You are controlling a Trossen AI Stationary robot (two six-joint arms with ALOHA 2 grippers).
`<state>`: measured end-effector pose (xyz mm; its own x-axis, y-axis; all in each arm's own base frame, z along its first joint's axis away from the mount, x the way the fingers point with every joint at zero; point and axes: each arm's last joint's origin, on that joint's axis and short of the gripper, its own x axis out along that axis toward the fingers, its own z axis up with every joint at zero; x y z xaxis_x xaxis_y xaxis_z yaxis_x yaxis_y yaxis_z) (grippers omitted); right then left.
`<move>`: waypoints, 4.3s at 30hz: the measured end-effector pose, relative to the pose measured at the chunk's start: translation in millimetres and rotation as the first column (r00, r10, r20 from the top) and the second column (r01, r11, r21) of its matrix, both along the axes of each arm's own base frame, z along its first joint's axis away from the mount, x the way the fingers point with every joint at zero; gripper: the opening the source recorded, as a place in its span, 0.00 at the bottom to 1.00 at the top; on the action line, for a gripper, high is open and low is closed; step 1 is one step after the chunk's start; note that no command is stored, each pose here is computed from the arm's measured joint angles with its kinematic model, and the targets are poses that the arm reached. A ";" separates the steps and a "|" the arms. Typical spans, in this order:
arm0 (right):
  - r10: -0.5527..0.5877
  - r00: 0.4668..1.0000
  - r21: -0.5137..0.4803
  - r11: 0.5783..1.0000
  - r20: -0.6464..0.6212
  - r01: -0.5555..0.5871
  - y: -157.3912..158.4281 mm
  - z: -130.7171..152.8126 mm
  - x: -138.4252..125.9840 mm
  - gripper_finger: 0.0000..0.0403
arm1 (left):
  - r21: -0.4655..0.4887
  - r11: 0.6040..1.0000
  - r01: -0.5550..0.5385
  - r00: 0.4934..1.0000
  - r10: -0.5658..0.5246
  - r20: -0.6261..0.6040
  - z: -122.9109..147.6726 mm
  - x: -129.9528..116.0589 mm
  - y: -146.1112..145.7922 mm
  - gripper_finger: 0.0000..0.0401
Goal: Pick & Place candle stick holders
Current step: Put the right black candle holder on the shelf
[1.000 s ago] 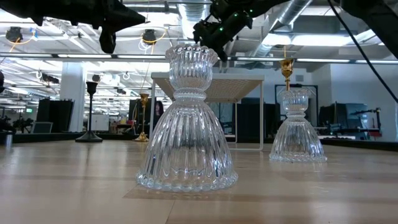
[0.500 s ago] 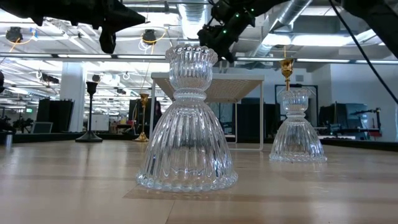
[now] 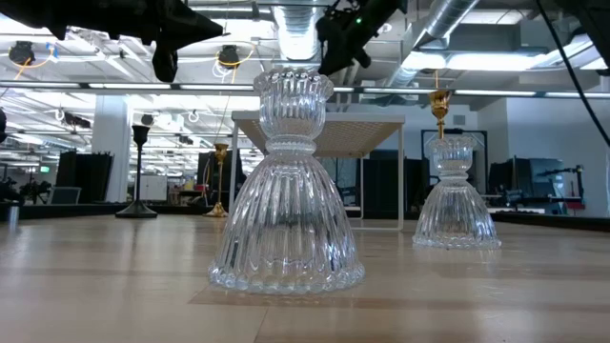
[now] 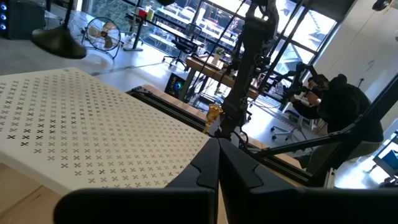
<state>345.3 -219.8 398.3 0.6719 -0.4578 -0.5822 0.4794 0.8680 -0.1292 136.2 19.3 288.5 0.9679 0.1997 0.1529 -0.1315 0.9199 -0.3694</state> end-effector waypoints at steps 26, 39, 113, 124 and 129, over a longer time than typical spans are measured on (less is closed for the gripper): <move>0.030 0.993 -0.118 0.992 -0.117 -0.044 55.4 41.8 -67.8 0.00 | -0.001 1.000 -0.008 1.000 0.008 -0.002 -0.3 0.0 0.2 0.01; 0.023 0.990 -0.058 0.998 0.141 -0.015 58.8 -19.2 -77.0 0.00 | -0.001 1.000 -0.008 1.000 0.008 -0.003 -0.4 0.1 0.2 0.01; -0.009 0.989 0.061 0.998 0.149 0.000 14.5 -62.8 -48.7 0.14 | -0.001 1.000 -0.008 1.000 0.008 -0.003 -0.4 0.0 0.3 0.01; 0.006 0.989 0.052 0.999 0.149 -0.014 17.8 -61.6 -47.4 0.15 | -0.001 1.000 -0.008 1.000 0.008 -0.003 -0.4 0.1 0.3 0.01; 0.007 0.989 0.052 0.999 0.146 -0.015 17.8 -61.8 -47.5 0.16 | -0.001 1.000 -0.008 1.000 0.008 -0.003 -0.4 0.1 0.3 0.01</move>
